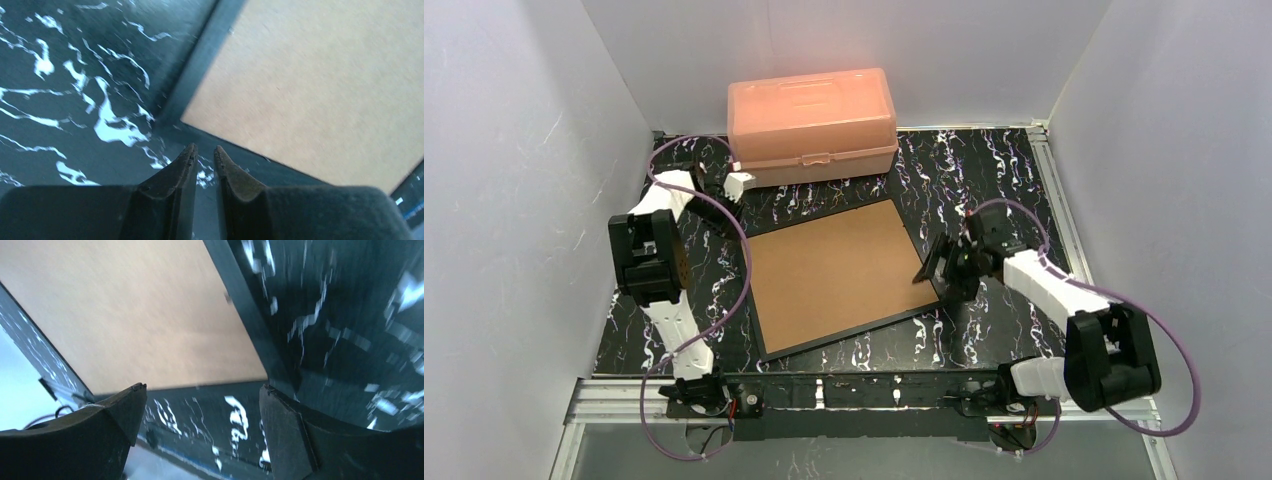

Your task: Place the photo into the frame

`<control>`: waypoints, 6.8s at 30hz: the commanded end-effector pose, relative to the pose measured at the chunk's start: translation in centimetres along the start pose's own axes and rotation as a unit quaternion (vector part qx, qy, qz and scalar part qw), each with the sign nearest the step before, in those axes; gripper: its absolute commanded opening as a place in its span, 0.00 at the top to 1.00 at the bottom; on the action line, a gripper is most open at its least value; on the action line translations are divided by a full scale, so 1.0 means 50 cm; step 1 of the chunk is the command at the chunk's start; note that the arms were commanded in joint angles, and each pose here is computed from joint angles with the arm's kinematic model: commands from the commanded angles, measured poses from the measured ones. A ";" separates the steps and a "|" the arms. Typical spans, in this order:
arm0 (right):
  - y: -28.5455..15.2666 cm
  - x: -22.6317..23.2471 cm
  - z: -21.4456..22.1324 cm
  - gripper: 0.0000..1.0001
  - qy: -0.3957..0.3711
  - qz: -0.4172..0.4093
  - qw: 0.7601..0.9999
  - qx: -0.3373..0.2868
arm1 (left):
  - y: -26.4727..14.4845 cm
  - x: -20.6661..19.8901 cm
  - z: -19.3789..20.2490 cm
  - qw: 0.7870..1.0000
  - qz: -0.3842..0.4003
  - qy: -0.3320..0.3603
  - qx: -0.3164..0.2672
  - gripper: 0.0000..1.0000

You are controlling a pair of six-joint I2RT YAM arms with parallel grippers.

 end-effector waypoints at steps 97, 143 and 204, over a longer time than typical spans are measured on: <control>0.033 -0.069 -0.048 0.36 0.144 -0.083 0.981 -0.096 | 0.138 -0.076 0.023 0.996 0.052 -0.004 0.071 0.95; 0.103 -0.105 0.001 0.48 0.169 -0.048 0.982 -0.062 | 0.143 -0.073 0.017 0.996 0.054 0.004 0.072 1.00; 0.082 0.233 0.302 0.39 -0.083 -0.294 0.938 0.161 | 0.127 -0.079 0.012 0.995 0.068 0.000 0.079 1.00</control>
Point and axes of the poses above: each gripper's point midway between its finger pads, its own y axis out along the fingers, its own x axis along the line the jaws close on, z = x × y, the point moved 8 cm from there along -y, back along the fingers, and after that the axes turned 10 degrees about -y, right-handed, at the moved point
